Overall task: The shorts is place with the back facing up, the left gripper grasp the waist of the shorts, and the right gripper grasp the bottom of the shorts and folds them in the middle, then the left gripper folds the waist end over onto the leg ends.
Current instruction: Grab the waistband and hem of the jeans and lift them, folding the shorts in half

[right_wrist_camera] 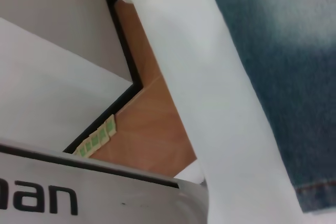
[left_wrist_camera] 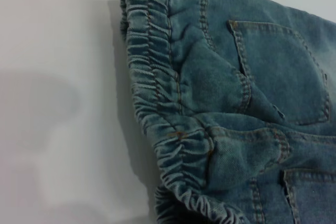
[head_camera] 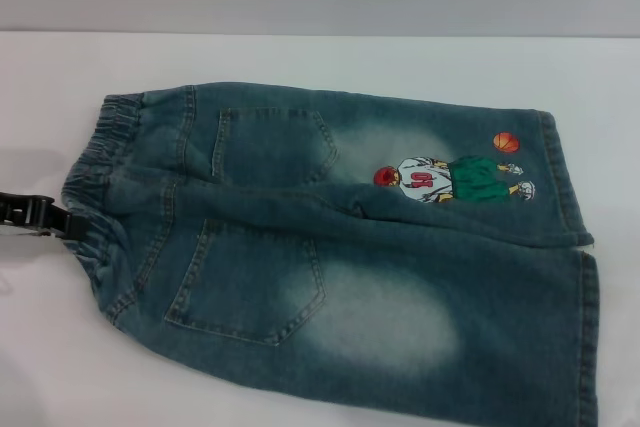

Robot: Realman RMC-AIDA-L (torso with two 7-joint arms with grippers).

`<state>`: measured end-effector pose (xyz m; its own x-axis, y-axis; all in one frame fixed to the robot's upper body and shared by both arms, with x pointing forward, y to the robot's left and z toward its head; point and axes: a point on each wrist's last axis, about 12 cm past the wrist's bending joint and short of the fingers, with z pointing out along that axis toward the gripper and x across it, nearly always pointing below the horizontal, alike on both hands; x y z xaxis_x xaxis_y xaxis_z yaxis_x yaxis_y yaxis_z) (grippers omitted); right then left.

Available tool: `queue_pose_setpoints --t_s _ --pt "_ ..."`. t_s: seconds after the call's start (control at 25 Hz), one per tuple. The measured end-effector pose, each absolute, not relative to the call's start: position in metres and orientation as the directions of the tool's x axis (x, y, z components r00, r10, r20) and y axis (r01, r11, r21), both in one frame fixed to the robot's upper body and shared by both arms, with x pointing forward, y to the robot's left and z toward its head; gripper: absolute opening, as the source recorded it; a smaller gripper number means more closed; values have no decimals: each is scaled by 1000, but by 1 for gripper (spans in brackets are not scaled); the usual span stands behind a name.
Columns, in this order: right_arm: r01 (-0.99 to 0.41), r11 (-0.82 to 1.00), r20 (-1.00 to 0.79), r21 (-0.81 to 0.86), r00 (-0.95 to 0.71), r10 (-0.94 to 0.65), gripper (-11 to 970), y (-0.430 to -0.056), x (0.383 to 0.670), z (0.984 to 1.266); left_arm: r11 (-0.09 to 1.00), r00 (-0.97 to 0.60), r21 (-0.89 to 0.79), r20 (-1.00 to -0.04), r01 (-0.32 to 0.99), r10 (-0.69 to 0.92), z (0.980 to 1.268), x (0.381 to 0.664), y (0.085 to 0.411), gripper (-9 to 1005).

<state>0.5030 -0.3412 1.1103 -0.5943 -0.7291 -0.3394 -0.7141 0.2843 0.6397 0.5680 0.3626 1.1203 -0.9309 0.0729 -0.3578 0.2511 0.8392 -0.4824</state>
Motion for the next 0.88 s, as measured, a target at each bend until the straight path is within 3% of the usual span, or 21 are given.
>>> queue_pose_setpoints --t_s 0.44,0.88 --pt "-706 347 -294 617 -616 -731 728 -329 501 1087 839 -933 -485 -354 249 72 1119 567 362 59" --pt "-713 348 -306 608 -616 -726 729 -325 502 1085 835 -934 -491 -348 248 73 1117 564 362 61"
